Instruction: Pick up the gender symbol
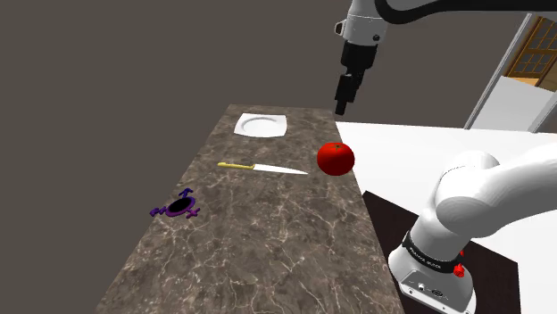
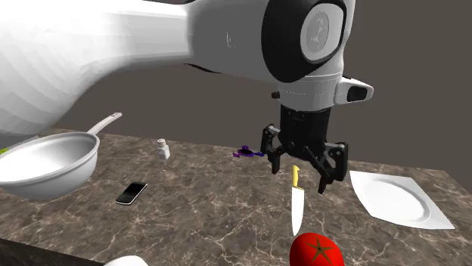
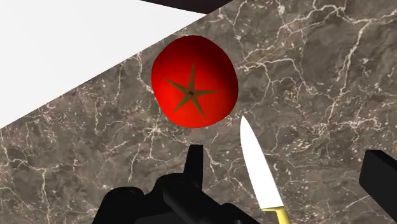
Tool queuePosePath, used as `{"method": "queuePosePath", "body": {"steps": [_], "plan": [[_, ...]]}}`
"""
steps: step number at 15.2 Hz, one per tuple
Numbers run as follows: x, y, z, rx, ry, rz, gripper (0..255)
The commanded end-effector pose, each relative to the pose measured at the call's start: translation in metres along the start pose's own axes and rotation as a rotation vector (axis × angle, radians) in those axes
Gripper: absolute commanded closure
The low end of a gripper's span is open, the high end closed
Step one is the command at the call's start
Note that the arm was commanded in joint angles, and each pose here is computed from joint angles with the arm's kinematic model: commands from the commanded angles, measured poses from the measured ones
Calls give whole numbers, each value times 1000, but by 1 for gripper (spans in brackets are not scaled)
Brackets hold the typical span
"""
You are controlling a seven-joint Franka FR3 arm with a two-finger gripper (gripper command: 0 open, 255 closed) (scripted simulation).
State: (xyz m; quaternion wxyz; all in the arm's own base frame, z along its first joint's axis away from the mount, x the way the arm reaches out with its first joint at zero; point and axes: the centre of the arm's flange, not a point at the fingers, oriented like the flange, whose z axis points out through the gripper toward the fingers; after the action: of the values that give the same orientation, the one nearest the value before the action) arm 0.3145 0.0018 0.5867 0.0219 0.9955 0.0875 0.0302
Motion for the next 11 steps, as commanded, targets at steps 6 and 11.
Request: {"method": "queuePosePath", "body": {"steps": [6,11], "plan": [[43,-40,28,20,-14,-18,0],[85,-81,57,40,-28,-35,0]]}}
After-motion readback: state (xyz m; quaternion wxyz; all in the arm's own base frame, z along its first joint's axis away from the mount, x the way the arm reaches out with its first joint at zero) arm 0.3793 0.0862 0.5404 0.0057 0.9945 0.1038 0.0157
